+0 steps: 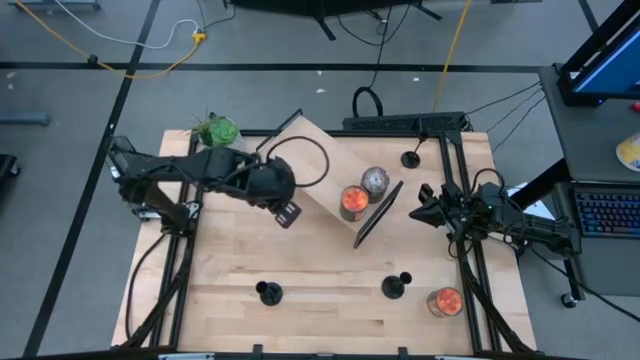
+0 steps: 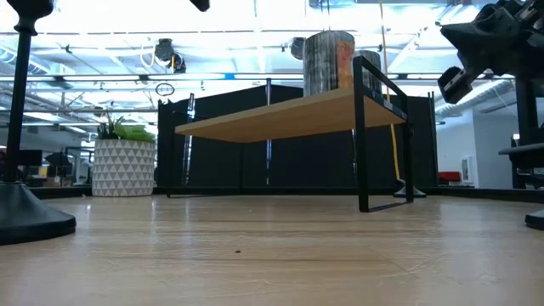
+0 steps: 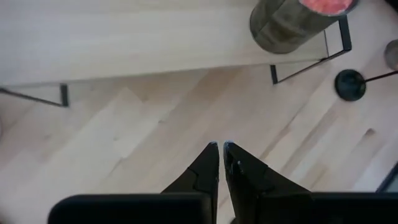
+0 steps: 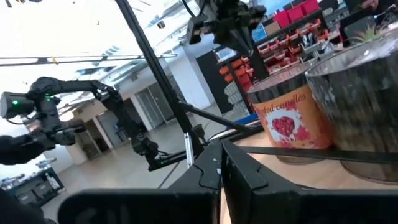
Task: Pick & Place candle stick holders
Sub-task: Put the orange scented candle on the shelf
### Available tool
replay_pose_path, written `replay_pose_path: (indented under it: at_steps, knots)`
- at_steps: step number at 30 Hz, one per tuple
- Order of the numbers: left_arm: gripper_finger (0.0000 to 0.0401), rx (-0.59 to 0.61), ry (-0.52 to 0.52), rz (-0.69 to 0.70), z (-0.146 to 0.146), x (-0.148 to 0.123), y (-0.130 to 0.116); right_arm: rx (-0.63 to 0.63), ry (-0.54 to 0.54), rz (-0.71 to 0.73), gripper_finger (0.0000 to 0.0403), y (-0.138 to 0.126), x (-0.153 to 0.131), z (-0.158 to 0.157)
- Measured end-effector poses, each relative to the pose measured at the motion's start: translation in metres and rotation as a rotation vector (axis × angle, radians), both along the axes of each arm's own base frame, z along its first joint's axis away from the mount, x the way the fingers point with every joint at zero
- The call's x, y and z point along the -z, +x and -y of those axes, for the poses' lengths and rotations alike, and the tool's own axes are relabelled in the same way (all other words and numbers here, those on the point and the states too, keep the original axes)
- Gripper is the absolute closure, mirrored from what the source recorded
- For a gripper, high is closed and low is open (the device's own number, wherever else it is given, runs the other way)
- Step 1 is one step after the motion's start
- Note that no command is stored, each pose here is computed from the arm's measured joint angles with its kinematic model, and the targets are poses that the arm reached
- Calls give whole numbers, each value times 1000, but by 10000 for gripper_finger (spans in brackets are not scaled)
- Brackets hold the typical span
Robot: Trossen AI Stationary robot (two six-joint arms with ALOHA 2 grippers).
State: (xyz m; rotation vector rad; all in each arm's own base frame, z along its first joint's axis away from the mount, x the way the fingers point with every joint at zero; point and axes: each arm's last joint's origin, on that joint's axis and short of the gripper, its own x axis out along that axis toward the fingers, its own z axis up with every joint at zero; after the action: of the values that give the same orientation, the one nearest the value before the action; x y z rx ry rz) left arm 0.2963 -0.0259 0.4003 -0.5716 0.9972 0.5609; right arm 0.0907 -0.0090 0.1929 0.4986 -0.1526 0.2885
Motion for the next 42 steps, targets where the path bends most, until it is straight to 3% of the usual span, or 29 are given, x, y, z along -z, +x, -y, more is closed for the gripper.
replay_pose_path:
  at_steps: [6,14,28,42]
  knots:
    - [397,-14,-47,101,14,32,-15,-15,-6,8,403,0,-1,-1]
    - [370,-74,-2,269,19,51,-57,-42,-88,-2,403,-2,-29,-6]
    - [368,-131,29,490,13,106,-111,-169,-67,-519,403,9,-92,-15]
    - [368,-65,119,529,-1,130,-146,-183,-108,-913,403,25,-137,-36]
